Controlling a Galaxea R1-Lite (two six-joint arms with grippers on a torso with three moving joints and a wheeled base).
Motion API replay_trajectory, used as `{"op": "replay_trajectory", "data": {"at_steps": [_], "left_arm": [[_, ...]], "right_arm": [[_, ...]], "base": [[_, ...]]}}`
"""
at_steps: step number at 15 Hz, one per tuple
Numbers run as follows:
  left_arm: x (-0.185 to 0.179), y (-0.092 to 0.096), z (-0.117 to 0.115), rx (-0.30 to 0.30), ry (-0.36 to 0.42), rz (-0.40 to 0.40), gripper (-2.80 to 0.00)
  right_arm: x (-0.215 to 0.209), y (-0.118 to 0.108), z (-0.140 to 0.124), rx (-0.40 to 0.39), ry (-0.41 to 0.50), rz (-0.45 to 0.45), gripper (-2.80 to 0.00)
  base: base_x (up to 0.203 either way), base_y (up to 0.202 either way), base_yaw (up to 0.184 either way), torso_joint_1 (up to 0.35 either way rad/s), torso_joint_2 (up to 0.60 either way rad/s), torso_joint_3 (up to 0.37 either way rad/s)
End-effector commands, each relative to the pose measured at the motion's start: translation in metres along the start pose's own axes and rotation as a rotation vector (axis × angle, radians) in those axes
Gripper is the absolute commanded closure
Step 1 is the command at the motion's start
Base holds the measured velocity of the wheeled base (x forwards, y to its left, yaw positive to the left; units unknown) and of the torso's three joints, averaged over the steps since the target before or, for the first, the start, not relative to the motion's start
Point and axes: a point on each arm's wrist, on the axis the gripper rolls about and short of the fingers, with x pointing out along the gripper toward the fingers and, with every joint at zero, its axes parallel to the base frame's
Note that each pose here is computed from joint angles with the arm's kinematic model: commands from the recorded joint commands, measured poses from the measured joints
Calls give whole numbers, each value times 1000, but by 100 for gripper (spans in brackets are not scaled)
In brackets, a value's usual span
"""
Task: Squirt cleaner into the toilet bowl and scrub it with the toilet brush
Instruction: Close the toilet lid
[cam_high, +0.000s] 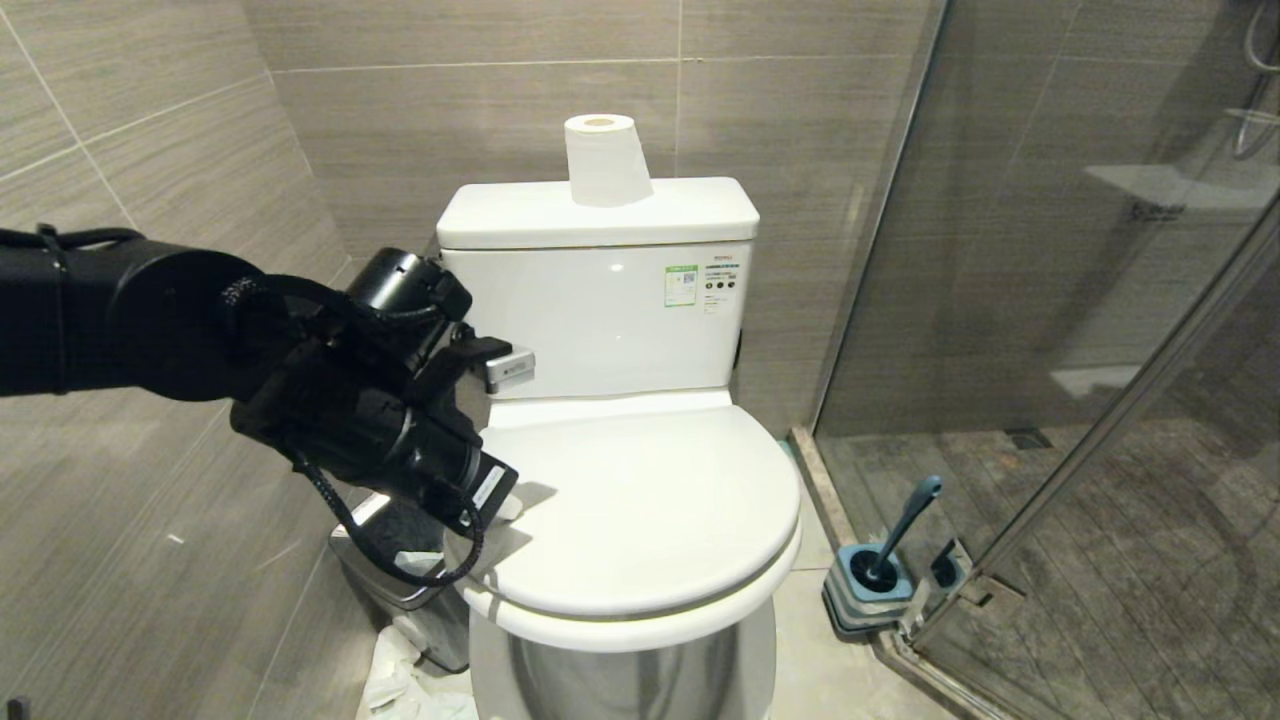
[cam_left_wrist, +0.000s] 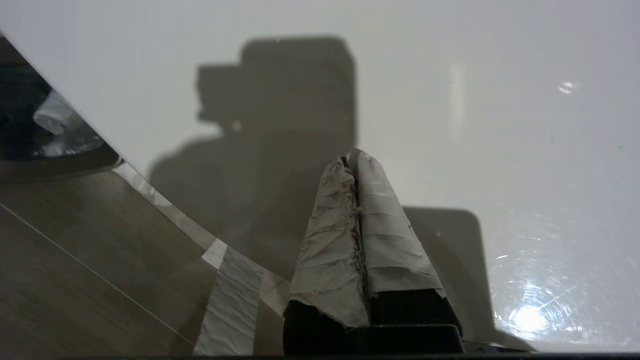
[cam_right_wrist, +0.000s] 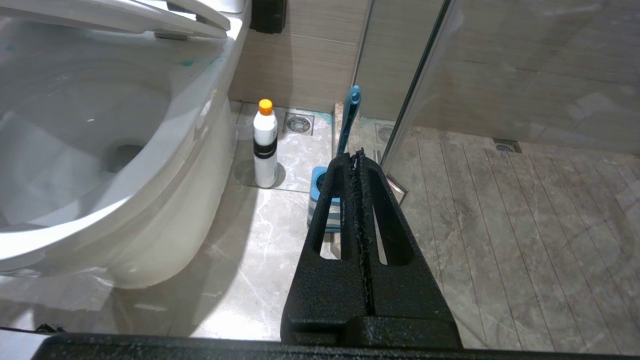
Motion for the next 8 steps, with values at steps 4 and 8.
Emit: {"op": "replay_trajectory", "data": {"at_steps": [4, 8], "left_arm": [[33, 7, -17, -101, 62, 11, 0], [45, 23, -27, -200, 34, 46, 0]], "right_arm": [[0, 0, 0, -1, 2, 1, 0], [0, 0, 0, -1, 2, 1, 0]], "base": [[0, 0, 0, 0, 0, 0], [0, 0, 0, 0, 0, 0]]}}
